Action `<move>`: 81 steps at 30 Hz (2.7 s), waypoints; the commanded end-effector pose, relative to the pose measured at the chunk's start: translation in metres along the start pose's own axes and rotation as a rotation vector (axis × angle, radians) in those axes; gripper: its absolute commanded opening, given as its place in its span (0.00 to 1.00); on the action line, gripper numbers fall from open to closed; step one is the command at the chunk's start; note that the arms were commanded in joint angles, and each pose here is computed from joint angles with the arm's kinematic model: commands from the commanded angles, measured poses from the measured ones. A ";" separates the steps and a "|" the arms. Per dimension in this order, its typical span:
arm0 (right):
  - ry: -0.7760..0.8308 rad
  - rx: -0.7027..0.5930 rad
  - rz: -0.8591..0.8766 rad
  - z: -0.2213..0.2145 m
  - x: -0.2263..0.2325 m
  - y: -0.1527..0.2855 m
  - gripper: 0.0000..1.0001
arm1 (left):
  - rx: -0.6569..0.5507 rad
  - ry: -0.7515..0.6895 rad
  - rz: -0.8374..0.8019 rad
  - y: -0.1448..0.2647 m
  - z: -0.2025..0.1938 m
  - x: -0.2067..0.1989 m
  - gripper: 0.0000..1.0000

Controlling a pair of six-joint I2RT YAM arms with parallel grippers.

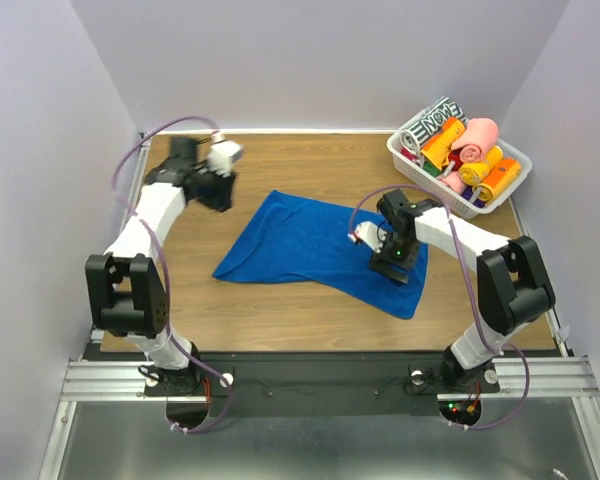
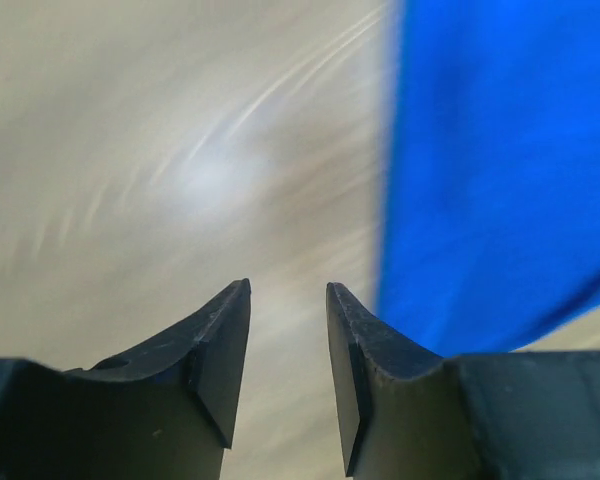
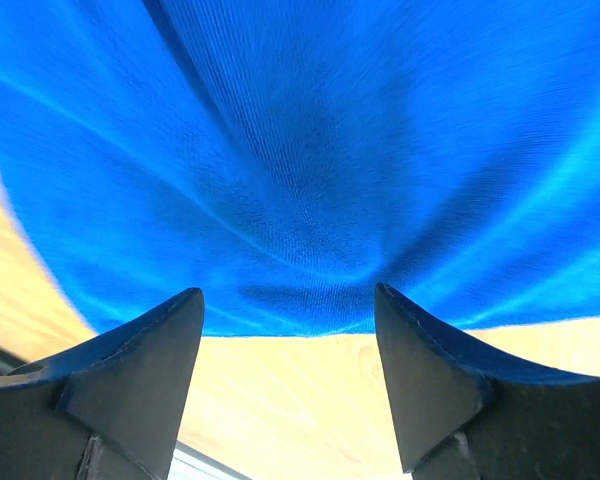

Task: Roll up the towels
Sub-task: Flatten the towel

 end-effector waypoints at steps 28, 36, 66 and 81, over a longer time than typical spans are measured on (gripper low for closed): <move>-0.322 -0.092 0.205 -0.020 0.032 0.021 0.61 | 0.077 -0.177 -0.175 -0.163 0.049 -0.155 0.37; -0.313 -0.100 0.238 -0.019 0.037 0.021 0.61 | 0.111 -0.175 -0.143 -0.174 0.038 -0.151 0.40; -0.265 0.127 0.189 -0.054 0.037 -0.014 0.61 | -0.079 -0.079 0.140 -0.117 0.116 -0.001 0.00; -0.275 -0.117 0.186 -0.005 0.010 0.037 0.61 | -0.114 -0.045 0.131 -0.085 0.112 0.031 0.57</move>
Point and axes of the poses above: each gripper's point midway between its finger pads, its own y axis back along the fingers, its own x axis along the line the jaws close on, z = x × y, the point moved 5 cm from there along y, back along the fingers, and after that the axes turned 13 degrees about y, right-handed, at the moved point
